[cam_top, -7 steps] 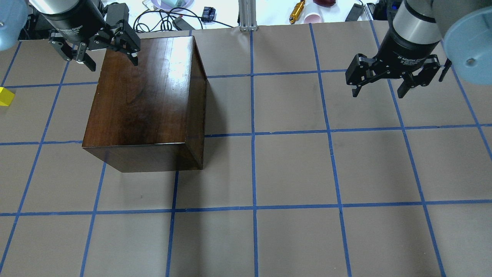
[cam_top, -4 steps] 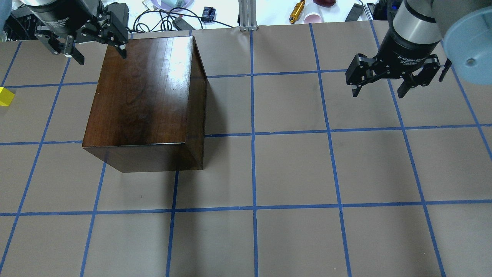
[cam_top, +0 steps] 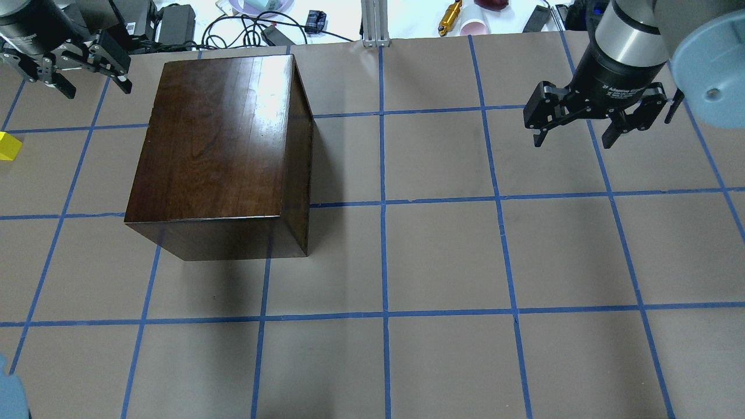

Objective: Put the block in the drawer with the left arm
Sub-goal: 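Move the left gripper down beside the cabinet to the white drawer handle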

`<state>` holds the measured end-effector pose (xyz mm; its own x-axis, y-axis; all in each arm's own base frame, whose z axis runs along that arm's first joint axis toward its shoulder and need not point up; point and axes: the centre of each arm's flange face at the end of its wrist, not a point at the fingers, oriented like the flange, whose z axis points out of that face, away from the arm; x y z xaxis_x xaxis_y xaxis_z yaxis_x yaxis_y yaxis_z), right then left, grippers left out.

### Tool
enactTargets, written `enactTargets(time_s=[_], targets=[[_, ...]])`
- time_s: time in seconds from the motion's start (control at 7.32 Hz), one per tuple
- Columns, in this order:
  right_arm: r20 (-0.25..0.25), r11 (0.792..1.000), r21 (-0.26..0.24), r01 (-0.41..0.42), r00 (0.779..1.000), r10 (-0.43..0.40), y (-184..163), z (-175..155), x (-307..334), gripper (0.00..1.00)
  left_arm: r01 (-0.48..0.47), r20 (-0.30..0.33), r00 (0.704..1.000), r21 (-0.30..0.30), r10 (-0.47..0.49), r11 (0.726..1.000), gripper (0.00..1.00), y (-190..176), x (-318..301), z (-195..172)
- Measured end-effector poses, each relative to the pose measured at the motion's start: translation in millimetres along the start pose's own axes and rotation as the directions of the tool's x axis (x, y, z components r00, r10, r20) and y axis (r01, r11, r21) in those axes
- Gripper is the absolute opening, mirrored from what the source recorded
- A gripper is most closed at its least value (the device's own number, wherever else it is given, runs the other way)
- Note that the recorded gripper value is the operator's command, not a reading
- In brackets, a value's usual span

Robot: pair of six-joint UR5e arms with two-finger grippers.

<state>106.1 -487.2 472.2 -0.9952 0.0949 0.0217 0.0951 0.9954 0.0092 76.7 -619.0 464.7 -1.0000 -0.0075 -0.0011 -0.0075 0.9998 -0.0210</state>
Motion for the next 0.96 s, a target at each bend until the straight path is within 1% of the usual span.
enactTargets(time_s=[0.14,0.41,0.55,0.96], targets=[[0.0,1.0,0.0,0.0,1.0,0.0,0.0,0.0,0.0,1.0,-0.045,-0.007,0.999,-0.016,0.045,0.999,1.0,-11.0,-26.8,20.9],[0.0,1.0,0.0,0.0,1.0,0.0,0.0,0.0,0.0,1.0,-0.097,-0.025,0.995,-0.033,0.096,0.995,1.0,-27.8,-61.1,64.1],[0.0,1.0,0.0,0.0,1.0,0.0,0.0,0.0,0.0,1.0,-0.121,-0.053,0.991,-0.033,0.12,0.992,1.0,-32.9,-68.4,80.8],[0.0,1.0,0.0,0.0,1.0,0.0,0.0,0.0,0.0,1.0,-0.174,-0.199,0.965,-0.001,0.17,0.985,1.0,-24.6,-96.9,116.3]])
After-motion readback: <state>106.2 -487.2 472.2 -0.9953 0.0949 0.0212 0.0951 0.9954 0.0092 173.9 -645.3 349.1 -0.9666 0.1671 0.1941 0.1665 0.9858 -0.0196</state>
